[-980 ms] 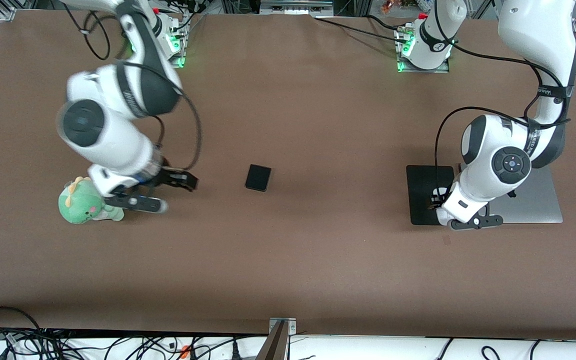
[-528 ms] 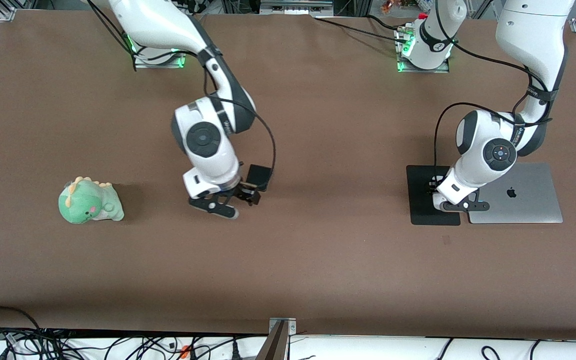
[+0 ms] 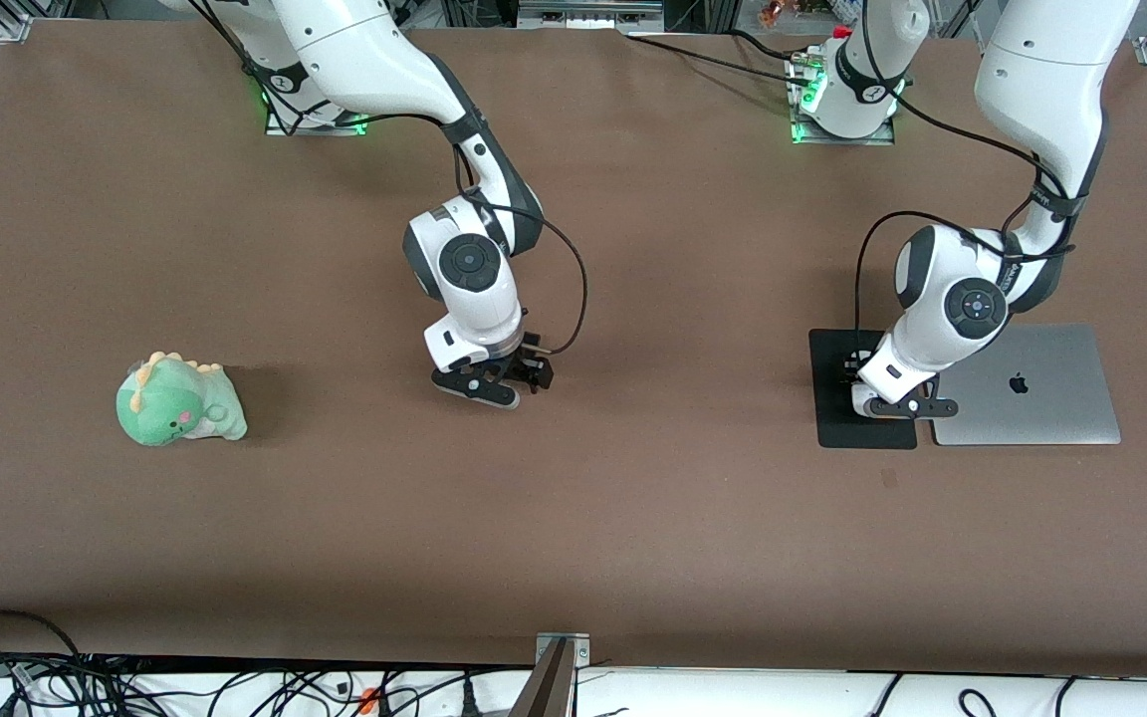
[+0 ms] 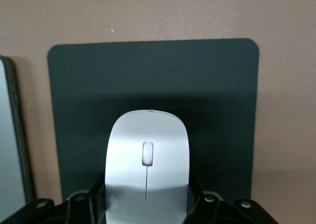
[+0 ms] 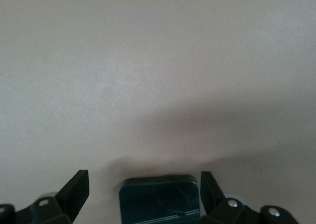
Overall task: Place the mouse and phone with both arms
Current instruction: 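Lower the mouse onto the pad while the right gripper grasps the phone, then carry the phone toward the plush toy while the left gripper withdraws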
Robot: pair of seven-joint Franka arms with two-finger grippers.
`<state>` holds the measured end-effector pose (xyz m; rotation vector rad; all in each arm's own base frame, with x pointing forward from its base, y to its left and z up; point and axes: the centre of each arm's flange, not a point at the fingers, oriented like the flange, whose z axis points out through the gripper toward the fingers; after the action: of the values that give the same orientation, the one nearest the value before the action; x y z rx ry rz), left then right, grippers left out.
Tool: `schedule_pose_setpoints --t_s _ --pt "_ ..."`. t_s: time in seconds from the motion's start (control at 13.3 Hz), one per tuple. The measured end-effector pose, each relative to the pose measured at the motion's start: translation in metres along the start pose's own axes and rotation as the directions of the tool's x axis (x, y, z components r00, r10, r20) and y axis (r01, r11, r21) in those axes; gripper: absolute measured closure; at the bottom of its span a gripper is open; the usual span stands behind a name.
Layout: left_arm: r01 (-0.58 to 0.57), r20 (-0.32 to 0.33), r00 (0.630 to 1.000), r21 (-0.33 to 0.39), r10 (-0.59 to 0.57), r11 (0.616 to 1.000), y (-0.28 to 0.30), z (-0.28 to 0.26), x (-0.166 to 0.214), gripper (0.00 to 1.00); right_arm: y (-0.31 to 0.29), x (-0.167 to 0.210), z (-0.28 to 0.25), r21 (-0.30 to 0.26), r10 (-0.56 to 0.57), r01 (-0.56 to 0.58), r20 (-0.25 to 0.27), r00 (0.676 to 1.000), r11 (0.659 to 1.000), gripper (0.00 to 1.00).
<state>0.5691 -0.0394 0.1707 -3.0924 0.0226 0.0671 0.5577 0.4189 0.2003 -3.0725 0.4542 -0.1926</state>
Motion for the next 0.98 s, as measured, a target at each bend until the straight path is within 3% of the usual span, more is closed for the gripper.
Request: schedule_pose_setpoints --t_s 0.15,0.38,0.45,0.6,0.75,0.98 --pt "-0.001 -0.007 1.000 -0.001 0.001 1.000 0.000 -0.001 0.002 0.33 0.001 -0.014 0.009 -0.004 -0.008 0.008 0.001 1.000 1.000 0.00" --pt "-0.011 -0.052 0.999 -0.002 0.011 1.000 -0.001 -0.024 0.014 0.04 0.005 -0.031 0.022 -0.015 -0.016 0.016 0.006 1.000 1.000 0.00" --pt "-0.013 -0.067 0.998 -0.002 0.013 1.000 -0.001 -0.038 0.019 0.00 0.007 -0.034 0.024 -0.019 -0.019 0.020 0.008 1.000 1.000 0.00" --pt "-0.011 -0.089 0.996 0.001 0.011 1.000 -0.006 -0.077 0.029 0.00 0.008 -0.040 0.028 -0.019 -0.025 0.026 0.006 1.000 0.999 0.00" --pt "0.003 -0.093 0.996 0.006 -0.002 1.000 -0.018 -0.127 0.038 0.00 0.008 -0.040 0.024 -0.014 -0.026 0.026 0.001 1.000 1.000 0.19" --pt "0.018 -0.065 0.998 0.017 -0.016 1.000 -0.036 -0.202 0.050 0.00 0.009 -0.039 0.021 -0.036 -0.025 0.025 0.018 1.000 0.999 0.19"
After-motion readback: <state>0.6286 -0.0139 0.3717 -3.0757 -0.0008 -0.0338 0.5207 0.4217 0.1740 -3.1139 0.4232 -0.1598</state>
